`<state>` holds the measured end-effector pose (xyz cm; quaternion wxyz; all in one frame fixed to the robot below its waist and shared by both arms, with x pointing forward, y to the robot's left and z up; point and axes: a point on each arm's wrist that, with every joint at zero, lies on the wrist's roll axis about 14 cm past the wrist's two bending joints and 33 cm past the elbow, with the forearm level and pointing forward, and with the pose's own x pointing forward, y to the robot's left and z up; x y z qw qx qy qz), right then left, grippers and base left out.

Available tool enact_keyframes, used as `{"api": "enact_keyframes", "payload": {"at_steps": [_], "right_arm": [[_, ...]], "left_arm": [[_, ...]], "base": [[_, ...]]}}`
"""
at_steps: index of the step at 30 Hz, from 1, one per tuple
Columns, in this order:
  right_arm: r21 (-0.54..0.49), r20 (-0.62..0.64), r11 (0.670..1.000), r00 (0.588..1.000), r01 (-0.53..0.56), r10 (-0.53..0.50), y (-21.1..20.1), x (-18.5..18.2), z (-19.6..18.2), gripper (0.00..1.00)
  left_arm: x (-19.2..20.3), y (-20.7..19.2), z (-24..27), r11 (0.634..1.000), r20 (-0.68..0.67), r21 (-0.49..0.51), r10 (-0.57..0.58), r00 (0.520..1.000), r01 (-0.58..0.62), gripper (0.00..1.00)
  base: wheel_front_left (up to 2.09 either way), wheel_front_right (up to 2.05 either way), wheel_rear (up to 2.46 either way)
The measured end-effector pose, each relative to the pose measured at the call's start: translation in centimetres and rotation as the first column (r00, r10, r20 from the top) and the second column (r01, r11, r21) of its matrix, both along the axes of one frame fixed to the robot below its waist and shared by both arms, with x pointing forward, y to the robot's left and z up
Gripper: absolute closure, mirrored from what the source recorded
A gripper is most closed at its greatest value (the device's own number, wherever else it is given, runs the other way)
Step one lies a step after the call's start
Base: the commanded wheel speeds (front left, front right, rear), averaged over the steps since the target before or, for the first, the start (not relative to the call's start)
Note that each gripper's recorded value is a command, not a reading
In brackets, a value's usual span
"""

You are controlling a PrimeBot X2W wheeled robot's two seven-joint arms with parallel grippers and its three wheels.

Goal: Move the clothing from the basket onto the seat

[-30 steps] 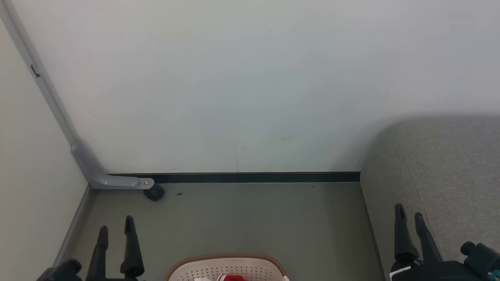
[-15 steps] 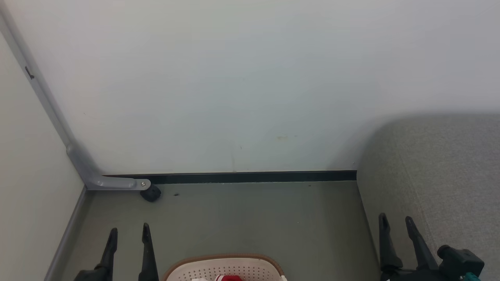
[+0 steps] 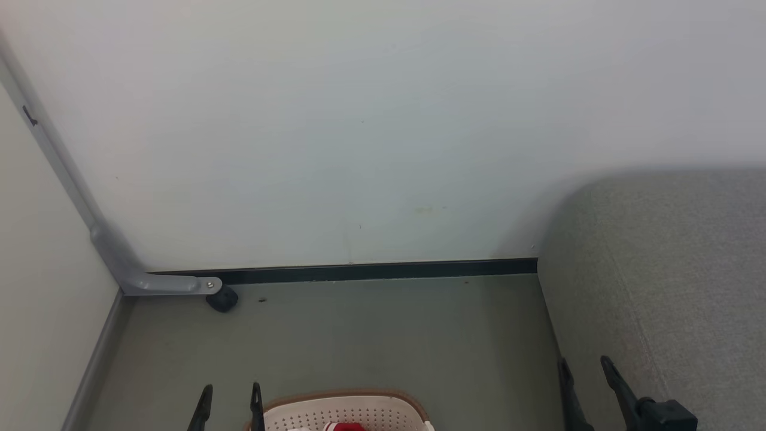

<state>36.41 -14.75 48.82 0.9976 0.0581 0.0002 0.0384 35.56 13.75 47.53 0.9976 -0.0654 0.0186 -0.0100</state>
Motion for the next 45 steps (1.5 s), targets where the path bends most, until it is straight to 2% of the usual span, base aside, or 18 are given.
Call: {"api": "enact_keyframes", "payload": {"at_steps": [21,45], "right_arm": [[-0.002,-0.059,1.000,0.998,-0.009,0.009,0.0,-0.2,-1.9,0.00],[-0.003,-0.046,1.000,0.999,-0.017,0.017,0.1,0.2,-1.4,0.00]], "left_arm": [[-0.4,-0.4,-2.4,1.000,-0.080,0.004,-0.015,0.997,0.015,0.00],[-0.6,-0.4,-3.3,1.000,-0.110,0.004,-0.014,0.994,0.015,0.00]], "base": [[0.00,0.00,0.00],[0.00,0.00,0.00]]}}
